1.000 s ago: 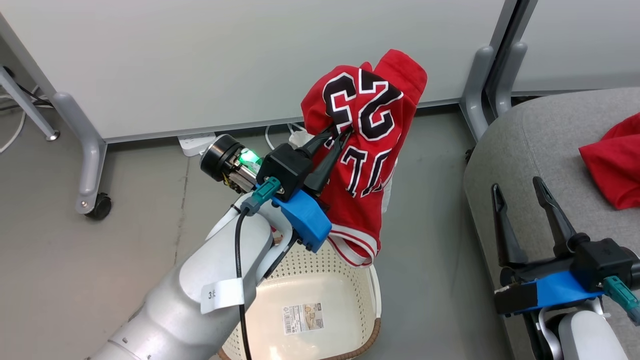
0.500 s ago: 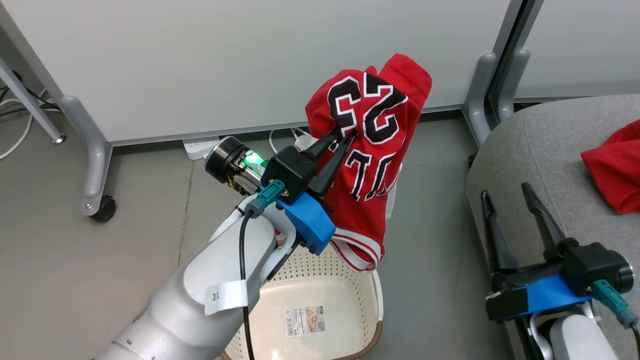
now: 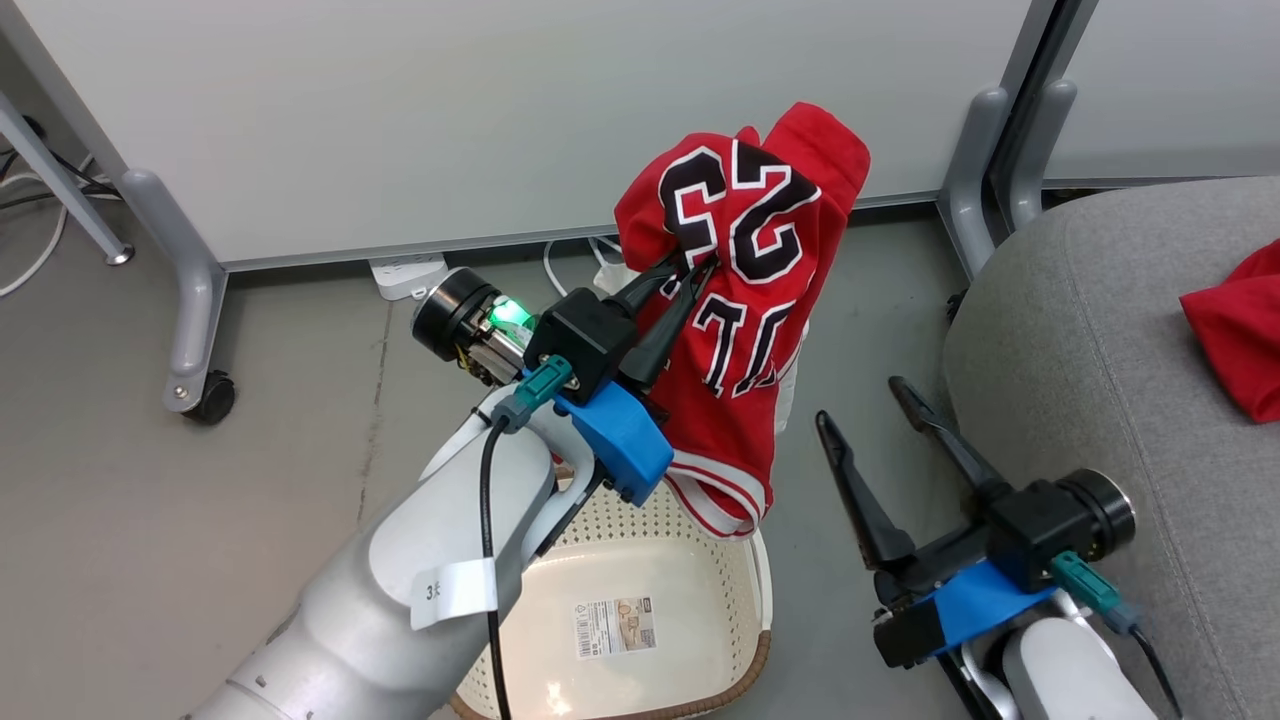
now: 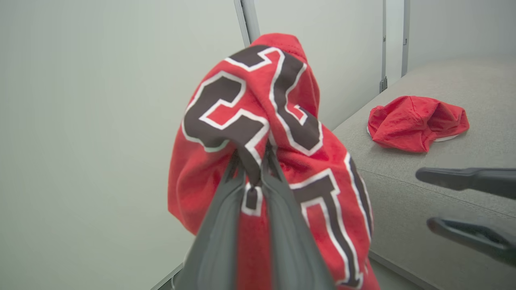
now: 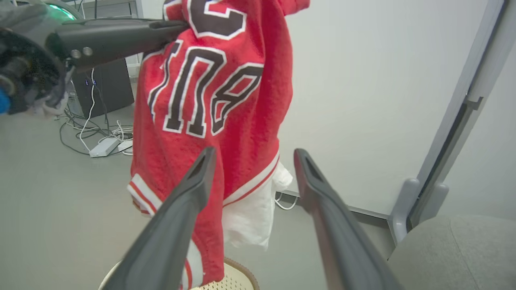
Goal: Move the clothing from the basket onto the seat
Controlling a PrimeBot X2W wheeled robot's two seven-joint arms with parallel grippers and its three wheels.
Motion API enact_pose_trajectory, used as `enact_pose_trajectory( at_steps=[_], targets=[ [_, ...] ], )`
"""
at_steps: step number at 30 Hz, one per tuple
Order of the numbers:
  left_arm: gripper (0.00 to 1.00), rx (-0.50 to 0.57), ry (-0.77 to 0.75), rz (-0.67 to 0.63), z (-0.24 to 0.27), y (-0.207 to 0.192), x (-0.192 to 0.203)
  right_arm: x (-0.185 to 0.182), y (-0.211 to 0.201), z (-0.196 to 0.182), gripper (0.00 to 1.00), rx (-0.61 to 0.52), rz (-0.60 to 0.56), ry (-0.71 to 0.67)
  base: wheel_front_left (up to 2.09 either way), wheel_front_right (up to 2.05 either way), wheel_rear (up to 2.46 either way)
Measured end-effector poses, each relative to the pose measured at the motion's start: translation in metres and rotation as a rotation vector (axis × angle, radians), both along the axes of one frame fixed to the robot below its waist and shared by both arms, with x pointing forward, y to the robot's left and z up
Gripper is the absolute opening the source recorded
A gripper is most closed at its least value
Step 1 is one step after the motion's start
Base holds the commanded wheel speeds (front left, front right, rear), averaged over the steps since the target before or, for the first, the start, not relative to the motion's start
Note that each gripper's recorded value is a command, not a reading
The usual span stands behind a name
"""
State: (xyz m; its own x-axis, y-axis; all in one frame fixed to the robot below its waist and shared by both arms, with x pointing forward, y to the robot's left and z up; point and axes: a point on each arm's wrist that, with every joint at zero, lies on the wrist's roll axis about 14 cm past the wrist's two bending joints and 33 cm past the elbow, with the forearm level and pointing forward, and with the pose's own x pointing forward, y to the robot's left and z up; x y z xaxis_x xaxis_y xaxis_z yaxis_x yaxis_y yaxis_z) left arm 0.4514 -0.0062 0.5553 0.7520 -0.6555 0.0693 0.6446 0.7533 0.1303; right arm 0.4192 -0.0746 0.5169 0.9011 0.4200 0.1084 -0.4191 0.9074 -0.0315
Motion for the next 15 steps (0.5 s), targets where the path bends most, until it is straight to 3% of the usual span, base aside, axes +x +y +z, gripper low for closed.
enact_pose_trajectory(
  at_steps=[15],
  targets=[
    [0.0,-0.002,0.013,0.001,-0.007,0.001,0.007,0.023,0.058,-0.003,1.0,-0.073,0.191,-0.005,0.0,0.0,0.0]
  ],
)
